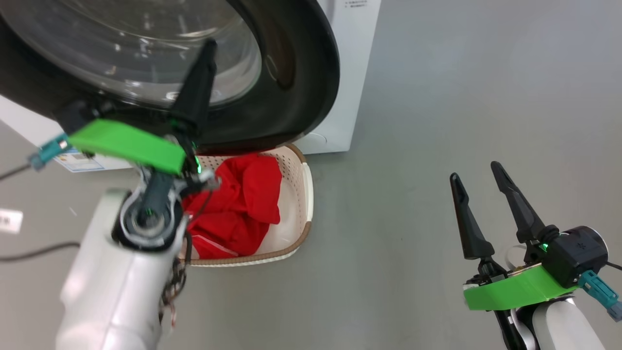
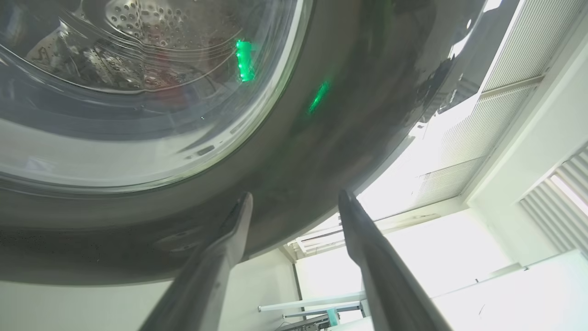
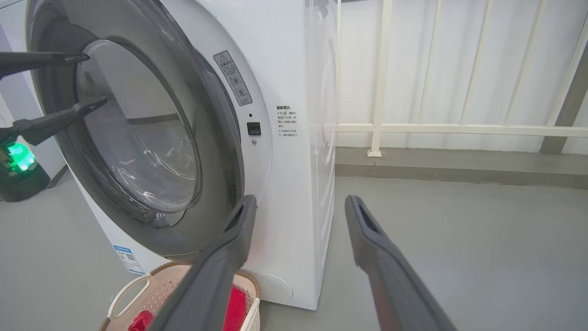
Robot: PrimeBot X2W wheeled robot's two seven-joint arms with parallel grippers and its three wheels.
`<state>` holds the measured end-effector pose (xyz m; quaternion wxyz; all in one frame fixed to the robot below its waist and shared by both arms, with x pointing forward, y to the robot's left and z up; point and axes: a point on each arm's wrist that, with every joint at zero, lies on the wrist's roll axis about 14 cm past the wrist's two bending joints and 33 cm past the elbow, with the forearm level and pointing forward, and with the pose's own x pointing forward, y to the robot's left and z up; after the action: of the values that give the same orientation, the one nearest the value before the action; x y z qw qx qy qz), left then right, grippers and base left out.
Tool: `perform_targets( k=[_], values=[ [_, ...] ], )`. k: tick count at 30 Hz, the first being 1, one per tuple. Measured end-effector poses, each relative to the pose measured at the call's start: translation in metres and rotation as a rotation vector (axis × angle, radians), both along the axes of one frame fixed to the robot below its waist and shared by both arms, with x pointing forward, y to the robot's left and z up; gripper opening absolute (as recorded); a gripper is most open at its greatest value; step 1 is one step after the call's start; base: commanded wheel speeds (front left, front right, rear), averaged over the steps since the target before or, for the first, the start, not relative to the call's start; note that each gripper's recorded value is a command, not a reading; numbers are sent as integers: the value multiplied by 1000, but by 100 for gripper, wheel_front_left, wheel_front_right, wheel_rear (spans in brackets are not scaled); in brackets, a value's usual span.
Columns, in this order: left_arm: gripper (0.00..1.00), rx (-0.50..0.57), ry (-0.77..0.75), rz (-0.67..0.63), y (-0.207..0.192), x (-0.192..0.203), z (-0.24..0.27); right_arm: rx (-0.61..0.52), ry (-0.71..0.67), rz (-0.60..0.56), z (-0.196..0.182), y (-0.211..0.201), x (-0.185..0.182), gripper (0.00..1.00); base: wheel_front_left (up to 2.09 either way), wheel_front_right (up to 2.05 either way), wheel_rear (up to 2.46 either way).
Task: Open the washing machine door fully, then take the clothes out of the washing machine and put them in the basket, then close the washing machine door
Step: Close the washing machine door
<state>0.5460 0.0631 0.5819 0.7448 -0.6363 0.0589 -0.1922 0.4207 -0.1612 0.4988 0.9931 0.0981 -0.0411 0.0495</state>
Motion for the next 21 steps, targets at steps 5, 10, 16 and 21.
perform_targets(
  k=[5,10,16,21],
  values=[
    [100,157,-71,63,15,-28,-4,3,-16,10,6,3,-3,100,0,0,0],
    [100,323,-148,163,35,-54,-9,6,-37,19,14,7,-8,100,0,0,0],
    [100,591,-213,244,53,-83,-21,13,-52,13,21,5,-16,100,0,0,0],
    [100,762,-264,305,63,-102,-18,16,-62,12,26,5,-24,100,0,0,0]
  ],
)
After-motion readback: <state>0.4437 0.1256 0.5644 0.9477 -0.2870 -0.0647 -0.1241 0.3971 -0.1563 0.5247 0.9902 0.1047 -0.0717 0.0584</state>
